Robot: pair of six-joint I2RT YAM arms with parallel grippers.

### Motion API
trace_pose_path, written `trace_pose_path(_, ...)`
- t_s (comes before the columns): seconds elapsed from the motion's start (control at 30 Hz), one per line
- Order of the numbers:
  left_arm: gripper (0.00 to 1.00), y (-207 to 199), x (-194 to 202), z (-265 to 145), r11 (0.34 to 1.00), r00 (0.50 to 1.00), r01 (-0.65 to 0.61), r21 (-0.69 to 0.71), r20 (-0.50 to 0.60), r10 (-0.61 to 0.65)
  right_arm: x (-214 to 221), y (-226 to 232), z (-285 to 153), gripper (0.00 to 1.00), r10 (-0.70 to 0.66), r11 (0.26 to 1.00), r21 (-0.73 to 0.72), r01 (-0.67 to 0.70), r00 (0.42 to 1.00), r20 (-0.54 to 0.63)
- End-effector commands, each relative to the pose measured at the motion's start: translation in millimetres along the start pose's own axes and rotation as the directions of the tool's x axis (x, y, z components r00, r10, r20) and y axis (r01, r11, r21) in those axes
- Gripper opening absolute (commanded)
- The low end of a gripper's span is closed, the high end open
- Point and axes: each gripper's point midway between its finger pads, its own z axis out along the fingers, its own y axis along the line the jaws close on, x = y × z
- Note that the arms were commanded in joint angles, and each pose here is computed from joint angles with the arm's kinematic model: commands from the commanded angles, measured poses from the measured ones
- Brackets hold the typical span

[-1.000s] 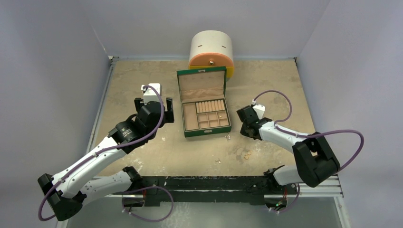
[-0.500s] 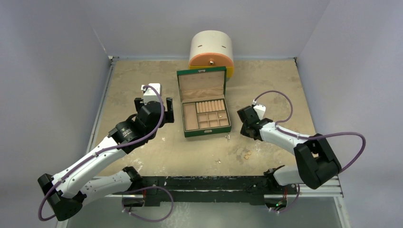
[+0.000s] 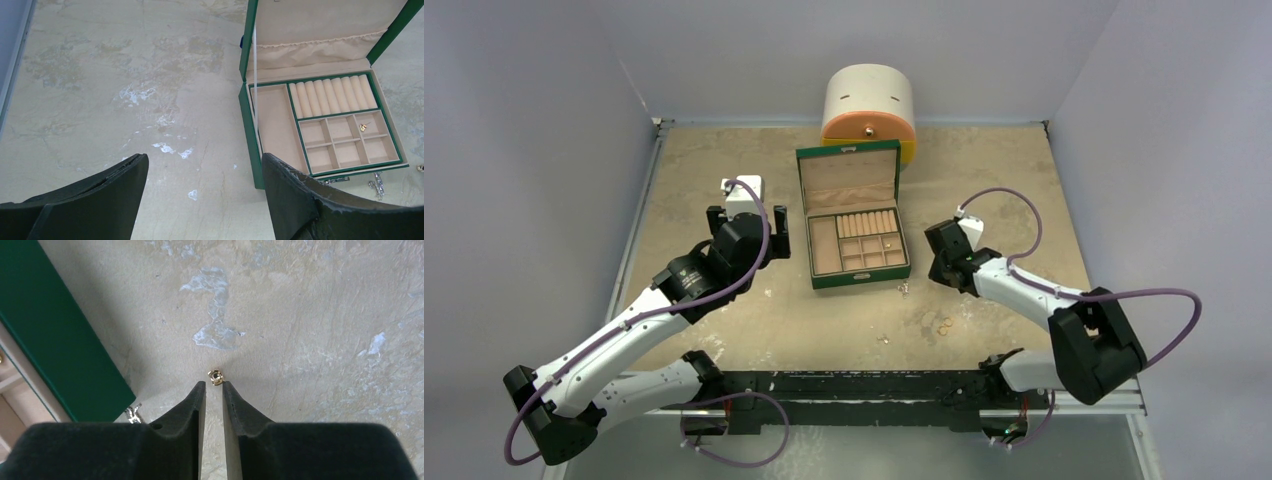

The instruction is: Organize the mixed jewelry

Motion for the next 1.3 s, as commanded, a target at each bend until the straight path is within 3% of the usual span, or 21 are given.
trace_pose_path(0.0, 0.83, 2.8, -2.9, 1.3, 1.000, 1.000, -0.005, -0.011, 0.016, 0.005, -17.9, 12.8, -2.4, 0.21, 0.028, 0.999, -0.022, -0.027, 0.999, 0.033)
trace_pose_path(1.27, 0.83, 2.9, -2.6, 1.4, 1.000, 1.000, -0.006, -0.011, 0.015, 0.006, -23.0, 8.2, 13.7, 0.14, 0.038, 0.998, 0.058, -0.040, 0.998, 0.046)
